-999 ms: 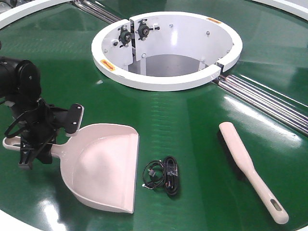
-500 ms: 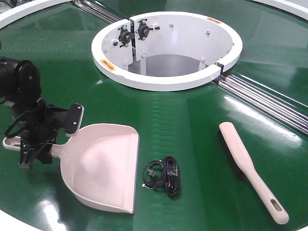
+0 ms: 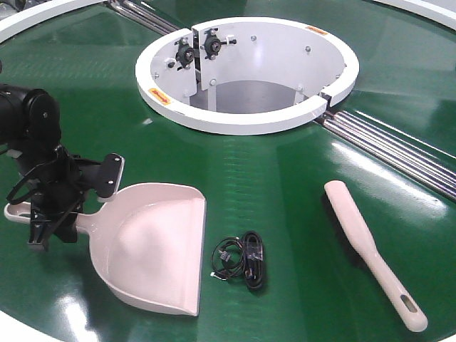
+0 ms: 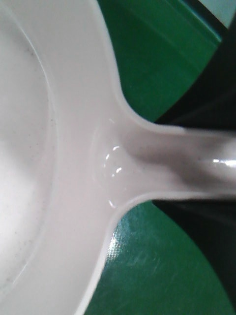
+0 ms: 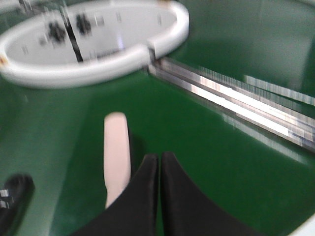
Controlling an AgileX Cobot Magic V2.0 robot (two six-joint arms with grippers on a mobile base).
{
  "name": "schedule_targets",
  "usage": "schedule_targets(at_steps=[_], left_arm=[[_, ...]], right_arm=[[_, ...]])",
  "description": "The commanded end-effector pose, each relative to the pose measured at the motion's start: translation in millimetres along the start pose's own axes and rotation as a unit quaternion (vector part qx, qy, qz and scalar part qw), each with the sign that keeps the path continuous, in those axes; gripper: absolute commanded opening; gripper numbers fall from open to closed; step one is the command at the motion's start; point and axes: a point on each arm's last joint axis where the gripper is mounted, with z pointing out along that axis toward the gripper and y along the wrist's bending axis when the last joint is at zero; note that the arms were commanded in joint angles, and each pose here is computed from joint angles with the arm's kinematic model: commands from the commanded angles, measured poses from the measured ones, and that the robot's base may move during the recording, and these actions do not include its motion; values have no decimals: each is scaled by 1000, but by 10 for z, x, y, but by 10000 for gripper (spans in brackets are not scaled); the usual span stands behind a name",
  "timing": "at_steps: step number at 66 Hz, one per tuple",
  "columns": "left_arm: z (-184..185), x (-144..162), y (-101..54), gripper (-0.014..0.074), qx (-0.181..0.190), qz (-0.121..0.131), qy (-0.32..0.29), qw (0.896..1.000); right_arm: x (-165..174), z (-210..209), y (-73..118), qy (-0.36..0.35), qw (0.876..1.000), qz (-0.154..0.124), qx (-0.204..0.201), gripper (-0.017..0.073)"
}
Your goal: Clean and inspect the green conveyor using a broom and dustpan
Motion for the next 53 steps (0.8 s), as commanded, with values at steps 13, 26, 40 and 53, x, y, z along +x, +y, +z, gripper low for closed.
schedule_targets(at_steps=[13, 26, 40, 53], left_arm=[[-228, -38, -27, -6, -28, -2, -16, 999], [-228, -38, -27, -6, -28, -2, -16, 999], [-228, -38, -27, -6, -28, -2, -16, 999], [-228, -38, -27, -6, -28, -2, -16, 999]], right_arm=[[-128, 203, 28, 41, 999, 10, -4, -1], [-269, 297, 55, 126, 992, -20, -6, 134], [-436, 439, 193, 175, 981, -67, -39, 402], [-600, 706, 300, 238, 967, -83, -47, 561]])
